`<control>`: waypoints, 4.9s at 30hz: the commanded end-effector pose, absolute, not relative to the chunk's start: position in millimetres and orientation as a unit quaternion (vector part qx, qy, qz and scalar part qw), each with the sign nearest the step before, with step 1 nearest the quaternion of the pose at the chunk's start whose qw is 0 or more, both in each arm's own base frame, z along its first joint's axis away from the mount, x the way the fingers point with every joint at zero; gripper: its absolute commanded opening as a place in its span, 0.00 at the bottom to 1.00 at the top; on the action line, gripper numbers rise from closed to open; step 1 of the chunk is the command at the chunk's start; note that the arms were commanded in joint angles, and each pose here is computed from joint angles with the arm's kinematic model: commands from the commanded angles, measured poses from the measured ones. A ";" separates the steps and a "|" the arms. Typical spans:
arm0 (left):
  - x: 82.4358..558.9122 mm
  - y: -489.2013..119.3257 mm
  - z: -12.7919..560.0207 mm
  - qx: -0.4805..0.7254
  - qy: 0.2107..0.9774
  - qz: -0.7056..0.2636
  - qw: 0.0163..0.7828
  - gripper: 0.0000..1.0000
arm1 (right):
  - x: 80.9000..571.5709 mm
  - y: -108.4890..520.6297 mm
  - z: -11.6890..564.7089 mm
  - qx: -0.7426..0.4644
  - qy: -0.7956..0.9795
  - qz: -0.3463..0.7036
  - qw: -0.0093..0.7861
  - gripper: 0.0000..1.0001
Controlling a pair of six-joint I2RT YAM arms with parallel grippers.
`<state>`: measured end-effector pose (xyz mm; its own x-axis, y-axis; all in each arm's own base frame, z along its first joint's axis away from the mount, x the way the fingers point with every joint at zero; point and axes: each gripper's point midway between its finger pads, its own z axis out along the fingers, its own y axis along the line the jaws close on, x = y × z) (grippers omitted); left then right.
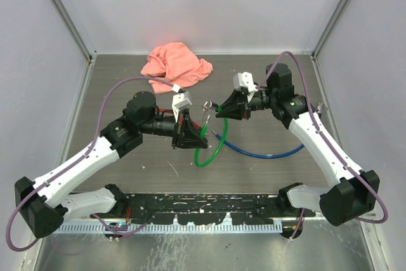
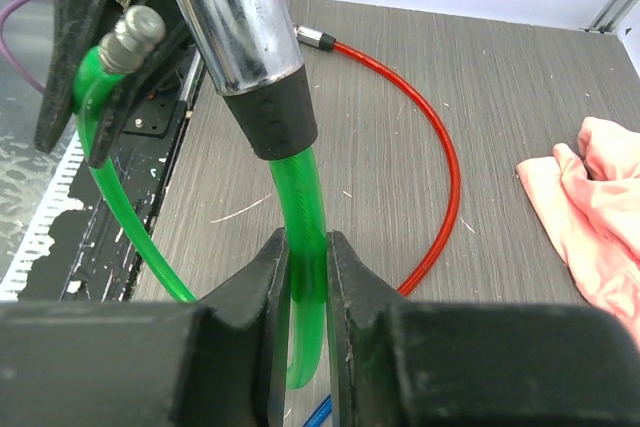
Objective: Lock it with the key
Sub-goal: Lock the lock.
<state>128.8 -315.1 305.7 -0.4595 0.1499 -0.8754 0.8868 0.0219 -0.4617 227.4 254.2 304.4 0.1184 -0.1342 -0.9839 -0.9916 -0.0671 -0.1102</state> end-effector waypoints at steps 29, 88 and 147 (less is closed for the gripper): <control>153.9 -310.9 327.3 0.430 0.606 -0.562 0.363 0.00 | 195.0 261.3 322.3 -0.598 0.446 0.487 0.454 0.01; 176.1 -307.8 290.7 0.411 0.569 -0.610 0.368 0.00 | 193.6 280.0 265.6 -0.690 0.504 0.374 0.362 0.24; 158.6 -296.4 314.2 0.422 0.523 -0.634 0.383 0.00 | 140.4 280.0 306.4 -0.661 0.418 0.519 0.345 0.05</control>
